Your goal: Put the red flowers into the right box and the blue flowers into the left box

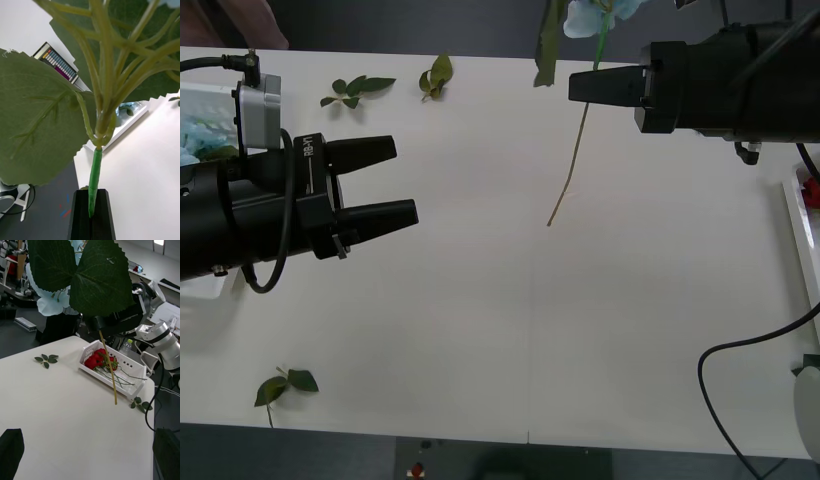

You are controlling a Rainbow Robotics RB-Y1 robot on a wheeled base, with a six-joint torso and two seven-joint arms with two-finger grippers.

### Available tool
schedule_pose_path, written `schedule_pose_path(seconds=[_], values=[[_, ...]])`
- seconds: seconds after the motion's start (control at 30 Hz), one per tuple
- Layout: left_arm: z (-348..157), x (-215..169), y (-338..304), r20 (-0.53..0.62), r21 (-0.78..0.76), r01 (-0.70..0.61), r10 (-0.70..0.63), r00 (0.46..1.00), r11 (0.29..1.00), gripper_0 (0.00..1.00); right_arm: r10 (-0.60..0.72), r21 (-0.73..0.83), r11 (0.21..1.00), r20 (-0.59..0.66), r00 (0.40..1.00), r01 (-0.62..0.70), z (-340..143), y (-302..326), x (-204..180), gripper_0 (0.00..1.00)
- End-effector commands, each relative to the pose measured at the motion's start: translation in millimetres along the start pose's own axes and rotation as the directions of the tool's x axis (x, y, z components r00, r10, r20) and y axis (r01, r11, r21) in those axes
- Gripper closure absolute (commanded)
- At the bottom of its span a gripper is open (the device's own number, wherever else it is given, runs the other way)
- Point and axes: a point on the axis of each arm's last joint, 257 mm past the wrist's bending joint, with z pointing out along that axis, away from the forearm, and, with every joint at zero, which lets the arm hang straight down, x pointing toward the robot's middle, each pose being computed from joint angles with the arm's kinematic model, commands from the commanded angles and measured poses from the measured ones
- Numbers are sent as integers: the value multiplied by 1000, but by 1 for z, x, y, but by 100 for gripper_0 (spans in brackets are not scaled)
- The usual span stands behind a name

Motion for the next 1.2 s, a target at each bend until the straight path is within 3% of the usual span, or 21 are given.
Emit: schedule_pose_path(seconds=[0.03,0.4,1.2], values=[[12,-4,-11,1,32,49,-49,999,998,0,-72,-43,996,35,997,74,10,20,-19,100],[44,-9,-14,-30,41,205,-204,978,978,0,-85,-66,994,77,993,90,27,28,-29,100],[110,-11,-15,-58,-19,296,-297,953,955,1,-85,-66,994,77,993,90,27,28,-29,100]])
